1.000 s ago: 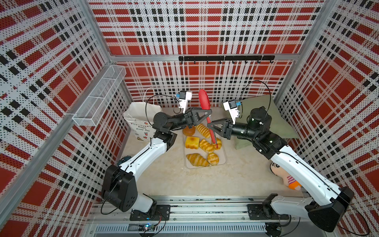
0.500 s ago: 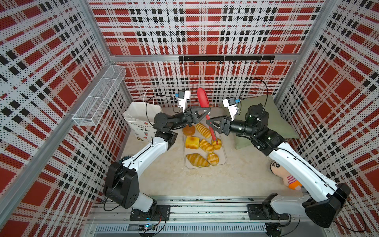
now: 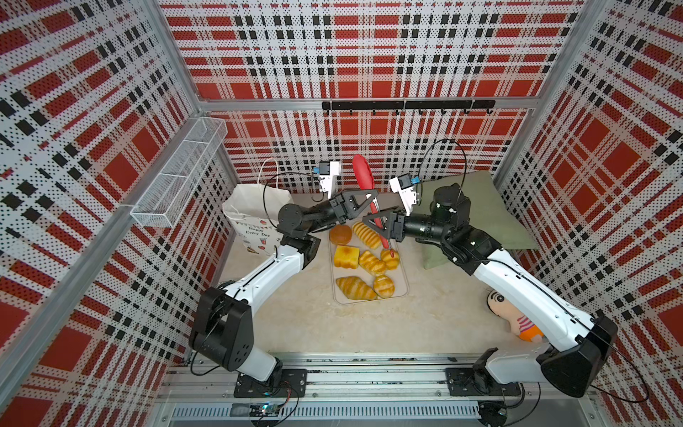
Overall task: Pack bread into a paper bag
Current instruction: Pick up the clamp from the center of the board.
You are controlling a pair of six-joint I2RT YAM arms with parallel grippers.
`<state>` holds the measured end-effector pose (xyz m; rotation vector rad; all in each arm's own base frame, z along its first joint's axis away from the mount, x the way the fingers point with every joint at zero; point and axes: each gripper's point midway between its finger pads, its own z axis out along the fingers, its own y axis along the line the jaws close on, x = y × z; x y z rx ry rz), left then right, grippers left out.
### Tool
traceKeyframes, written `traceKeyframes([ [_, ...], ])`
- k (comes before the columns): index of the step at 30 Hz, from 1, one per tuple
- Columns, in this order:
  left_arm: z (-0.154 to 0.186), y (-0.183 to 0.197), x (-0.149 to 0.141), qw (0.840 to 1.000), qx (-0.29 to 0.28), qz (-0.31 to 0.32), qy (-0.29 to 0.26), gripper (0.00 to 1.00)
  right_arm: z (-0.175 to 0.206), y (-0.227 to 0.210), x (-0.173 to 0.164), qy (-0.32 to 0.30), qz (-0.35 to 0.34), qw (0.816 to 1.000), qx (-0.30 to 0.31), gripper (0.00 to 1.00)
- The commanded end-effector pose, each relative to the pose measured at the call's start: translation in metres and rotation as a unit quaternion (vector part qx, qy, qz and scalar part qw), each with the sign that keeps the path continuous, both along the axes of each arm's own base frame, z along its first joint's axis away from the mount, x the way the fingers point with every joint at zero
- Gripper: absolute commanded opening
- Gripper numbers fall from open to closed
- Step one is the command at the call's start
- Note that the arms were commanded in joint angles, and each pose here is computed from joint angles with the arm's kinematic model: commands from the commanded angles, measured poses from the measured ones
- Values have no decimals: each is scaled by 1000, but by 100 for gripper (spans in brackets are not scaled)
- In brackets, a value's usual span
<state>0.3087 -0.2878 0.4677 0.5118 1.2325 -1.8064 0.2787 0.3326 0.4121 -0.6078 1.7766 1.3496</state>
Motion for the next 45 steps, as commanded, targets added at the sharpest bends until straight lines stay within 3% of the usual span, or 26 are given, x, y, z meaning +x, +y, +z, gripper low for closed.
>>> traceKeyframes([
  [1,13,8,-5,999,-22,4,-23,0,11,3,-3,-19,4,1000,5,39],
  [14,7,11,-5,1000,-20,5,-14,0,24,-11,-5,-54,-29,998,-2,46],
  [35,-1,7,-1,1000,-16,0,-4,1,25,2,-8,-46,-1,999,3,25],
  [36,-2,7,0,1000,-16,0,-3,4,24,2,-8,-45,-2,999,2,24],
  [41,5,13,-5,1000,-20,-4,-10,48,15,-5,-2,-36,-33,999,-22,27],
  [43,10,19,-10,1000,-25,-7,-16,55,5,-12,4,-28,-57,997,-45,31],
  [45,15,25,-13,999,-27,-9,-20,71,-2,-17,6,-22,-71,996,-56,31],
])
